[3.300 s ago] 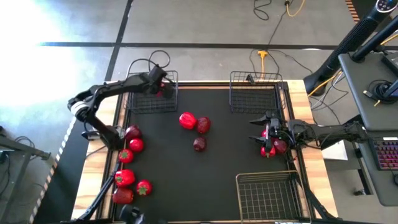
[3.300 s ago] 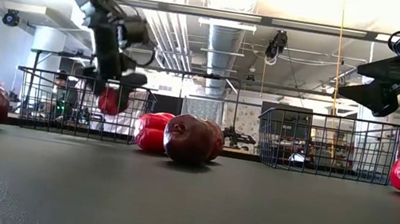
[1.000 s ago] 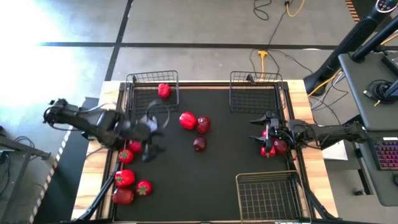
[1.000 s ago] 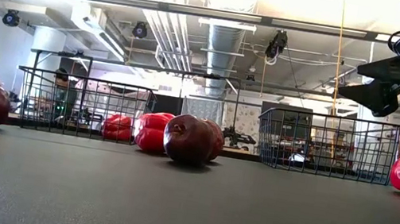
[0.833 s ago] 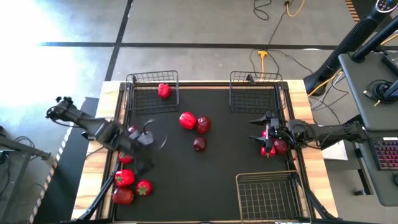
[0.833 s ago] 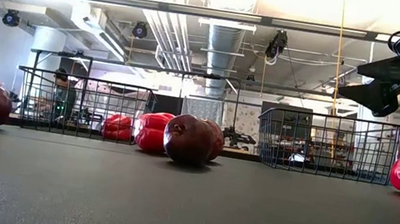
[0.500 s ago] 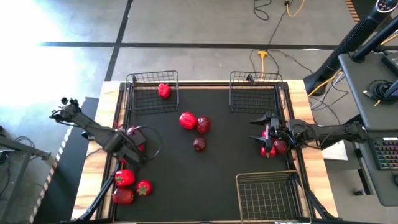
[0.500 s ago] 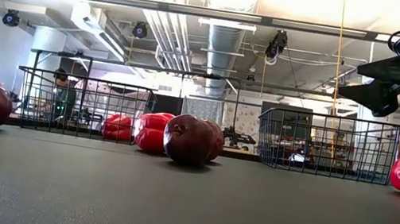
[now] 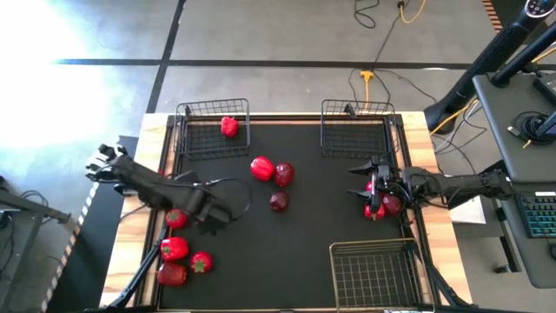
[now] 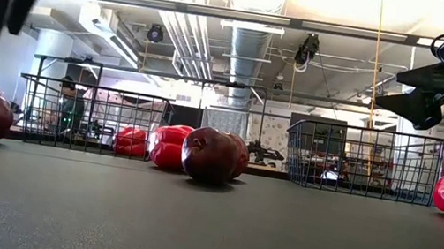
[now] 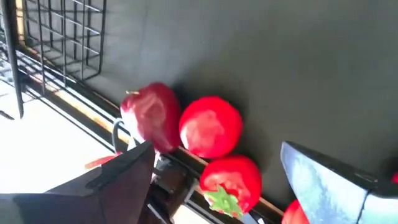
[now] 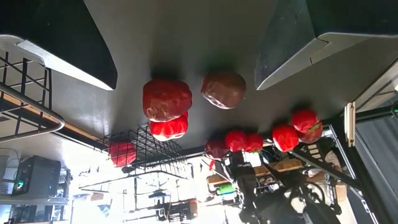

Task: Sort produce into baskets
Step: Put the bell pepper into the left black wire basket

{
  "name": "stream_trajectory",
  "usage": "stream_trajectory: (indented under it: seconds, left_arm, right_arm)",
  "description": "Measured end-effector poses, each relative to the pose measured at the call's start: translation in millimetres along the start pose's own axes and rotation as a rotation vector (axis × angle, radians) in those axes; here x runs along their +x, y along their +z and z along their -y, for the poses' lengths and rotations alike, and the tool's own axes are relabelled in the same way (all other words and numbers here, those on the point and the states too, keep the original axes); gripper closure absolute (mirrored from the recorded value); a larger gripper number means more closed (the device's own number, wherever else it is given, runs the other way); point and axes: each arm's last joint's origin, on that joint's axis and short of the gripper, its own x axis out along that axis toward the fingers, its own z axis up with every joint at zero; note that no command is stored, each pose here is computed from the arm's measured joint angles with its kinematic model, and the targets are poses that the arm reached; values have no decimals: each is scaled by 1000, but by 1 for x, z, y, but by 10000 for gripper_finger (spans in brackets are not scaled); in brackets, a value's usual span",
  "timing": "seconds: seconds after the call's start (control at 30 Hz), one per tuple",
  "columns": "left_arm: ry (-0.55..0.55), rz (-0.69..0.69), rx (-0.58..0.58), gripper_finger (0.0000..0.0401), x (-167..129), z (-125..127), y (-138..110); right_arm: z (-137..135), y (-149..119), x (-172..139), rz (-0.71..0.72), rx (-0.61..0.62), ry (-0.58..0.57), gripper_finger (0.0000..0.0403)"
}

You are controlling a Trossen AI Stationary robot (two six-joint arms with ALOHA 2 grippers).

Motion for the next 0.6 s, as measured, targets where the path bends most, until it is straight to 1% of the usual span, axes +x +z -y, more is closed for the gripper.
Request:
stream_trajectory:
  seconds: [0.2,0.33,0.47,0.6]
  left_arm:
    - [-7,-30,38,73,-5,16,22]
    - [-69,-67,46,82,-12,22,27]
    - [-143,-127,9,93,-17,26,22]
    - [-190,-181,-8,100,-19,29,3]
  right_arm:
    - [0,0,0,1,0,0,30]
    - [0,0,0,0,0,0,30]
    - [0,0,0,0,0,0,30]
    - [0,0,0,0,0,0,30]
